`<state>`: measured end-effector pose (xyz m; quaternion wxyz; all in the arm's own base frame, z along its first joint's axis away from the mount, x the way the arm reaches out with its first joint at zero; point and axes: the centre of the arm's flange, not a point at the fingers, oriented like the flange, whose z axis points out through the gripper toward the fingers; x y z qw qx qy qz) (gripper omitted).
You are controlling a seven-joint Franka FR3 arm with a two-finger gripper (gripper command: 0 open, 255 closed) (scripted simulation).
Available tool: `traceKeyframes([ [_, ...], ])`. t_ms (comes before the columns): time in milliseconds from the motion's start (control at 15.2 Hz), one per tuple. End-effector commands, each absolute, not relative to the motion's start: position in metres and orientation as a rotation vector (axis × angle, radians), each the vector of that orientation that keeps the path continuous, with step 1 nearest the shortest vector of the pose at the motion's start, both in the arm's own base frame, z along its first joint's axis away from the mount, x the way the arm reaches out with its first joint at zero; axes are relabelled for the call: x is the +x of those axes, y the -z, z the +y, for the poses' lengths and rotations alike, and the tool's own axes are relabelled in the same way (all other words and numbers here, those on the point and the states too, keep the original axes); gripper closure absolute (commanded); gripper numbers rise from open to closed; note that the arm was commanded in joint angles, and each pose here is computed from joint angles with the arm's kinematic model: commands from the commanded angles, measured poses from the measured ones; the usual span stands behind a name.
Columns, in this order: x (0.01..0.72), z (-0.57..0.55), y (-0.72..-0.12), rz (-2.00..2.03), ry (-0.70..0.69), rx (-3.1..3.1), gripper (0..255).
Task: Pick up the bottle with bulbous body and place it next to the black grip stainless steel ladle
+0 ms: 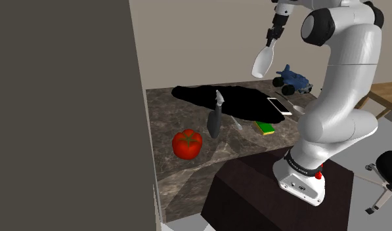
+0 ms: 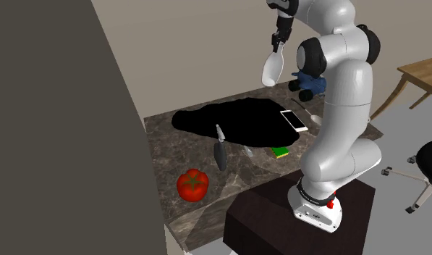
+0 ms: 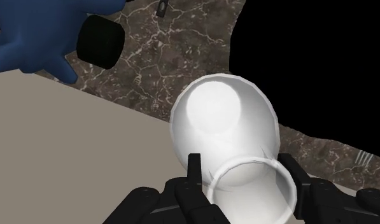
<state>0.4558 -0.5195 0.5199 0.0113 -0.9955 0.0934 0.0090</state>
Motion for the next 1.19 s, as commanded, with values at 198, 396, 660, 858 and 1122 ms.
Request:
traceKeyframes([
  [198, 0.456, -0.521, -0.494, 0.29, -0.026, -3.106, 255],
  [396, 0.456, -0.521, -0.478, 0.29, -0.026, -3.106, 255],
  [660, 0.456, -0.521, -0.457, 0.29, -0.026, -3.106, 255],
  [858, 0.456, -0.521, -0.441, 0.29, -0.026, -3.106, 255],
  [1122, 0.456, -0.521, -0.438, 0.29, -0.026, -3.106, 255],
])
